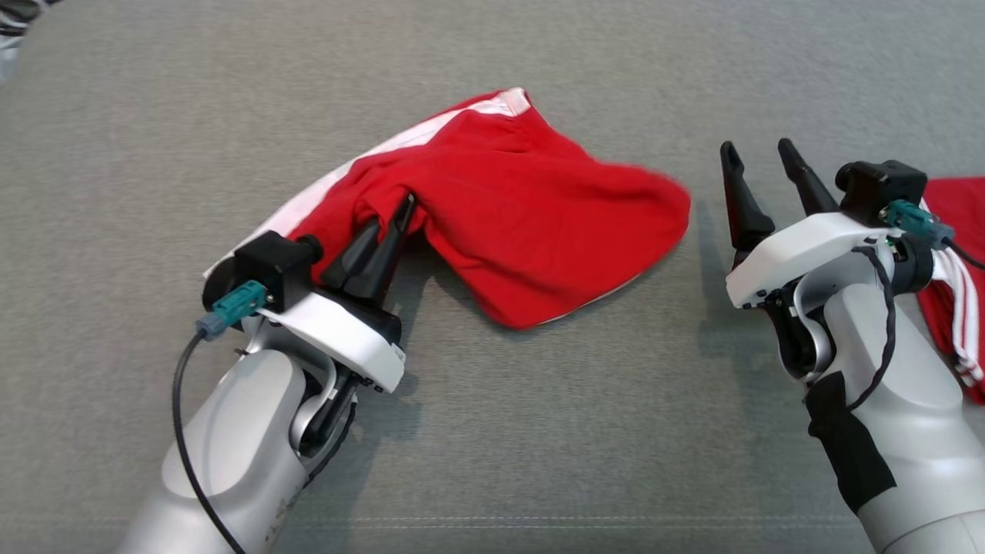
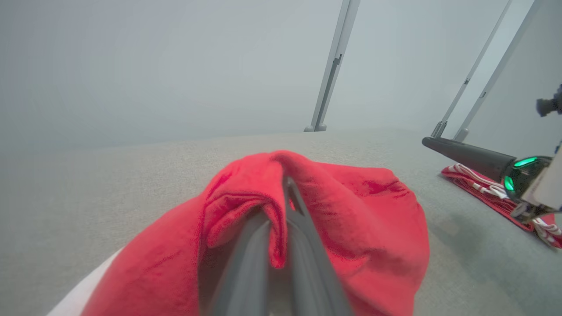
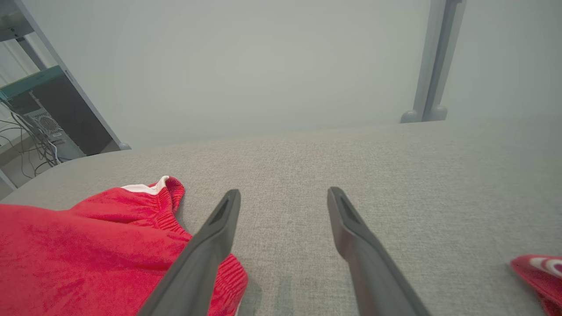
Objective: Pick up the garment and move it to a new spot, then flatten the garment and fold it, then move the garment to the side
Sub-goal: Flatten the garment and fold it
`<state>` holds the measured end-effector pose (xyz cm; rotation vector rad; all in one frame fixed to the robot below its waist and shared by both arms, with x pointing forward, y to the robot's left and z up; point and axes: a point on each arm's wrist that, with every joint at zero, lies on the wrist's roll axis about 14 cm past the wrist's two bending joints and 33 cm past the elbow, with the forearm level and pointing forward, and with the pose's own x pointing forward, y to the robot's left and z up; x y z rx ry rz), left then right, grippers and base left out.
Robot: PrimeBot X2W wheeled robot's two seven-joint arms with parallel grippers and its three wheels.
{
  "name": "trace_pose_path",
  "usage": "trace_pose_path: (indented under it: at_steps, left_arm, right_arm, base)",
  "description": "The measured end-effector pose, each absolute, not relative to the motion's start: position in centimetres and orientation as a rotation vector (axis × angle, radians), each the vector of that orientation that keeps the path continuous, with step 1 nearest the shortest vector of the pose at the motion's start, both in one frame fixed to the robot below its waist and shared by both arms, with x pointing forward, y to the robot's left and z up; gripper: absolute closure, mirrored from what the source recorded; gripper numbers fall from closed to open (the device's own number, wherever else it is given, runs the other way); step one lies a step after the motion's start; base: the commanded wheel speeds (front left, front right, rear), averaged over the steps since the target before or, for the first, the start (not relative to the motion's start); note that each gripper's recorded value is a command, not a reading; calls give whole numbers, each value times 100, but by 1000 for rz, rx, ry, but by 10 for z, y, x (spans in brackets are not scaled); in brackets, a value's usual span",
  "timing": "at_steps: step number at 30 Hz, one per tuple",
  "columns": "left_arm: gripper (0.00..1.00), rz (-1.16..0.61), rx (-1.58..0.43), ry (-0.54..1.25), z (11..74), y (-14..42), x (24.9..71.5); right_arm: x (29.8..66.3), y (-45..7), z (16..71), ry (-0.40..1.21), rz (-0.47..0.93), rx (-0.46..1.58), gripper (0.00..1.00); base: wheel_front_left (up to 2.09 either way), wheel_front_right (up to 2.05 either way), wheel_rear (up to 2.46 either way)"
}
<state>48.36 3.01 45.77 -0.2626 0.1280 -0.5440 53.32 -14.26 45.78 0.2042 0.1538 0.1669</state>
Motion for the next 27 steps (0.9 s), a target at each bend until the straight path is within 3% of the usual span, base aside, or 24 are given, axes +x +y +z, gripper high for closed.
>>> trace_pose_path:
  at_steps: [4, 12, 13, 14, 22, 27]
  left_arm:
    - [100, -497, -240, 49, 485, 58, 485]
    - [100, -399, -51, 230, 463, 125, 489]
    - [74, -390, -37, 251, 458, 130, 492]
    - [0, -382, -28, 263, 454, 132, 495]
    - [0, -296, -48, 349, 407, 133, 488]
    - [0, -268, -76, 366, 396, 135, 475]
  right_arm:
    - [532, -115, 458, 160, 230, 211, 0]
    - [522, -54, 457, 196, 393, 198, 0]
    - [520, -53, 455, 200, 401, 192, 0]
    - [517, -53, 453, 207, 406, 187, 0]
    - [473, -42, 416, 324, 548, 95, 0]
    - [467, -33, 422, 312, 634, 78, 0]
  base:
    - [0, 0, 0]
    - [0, 0, 0]
    - [0, 0, 0]
    - [0, 0, 0]
    - [0, 0, 0]
    - [0, 0, 0]
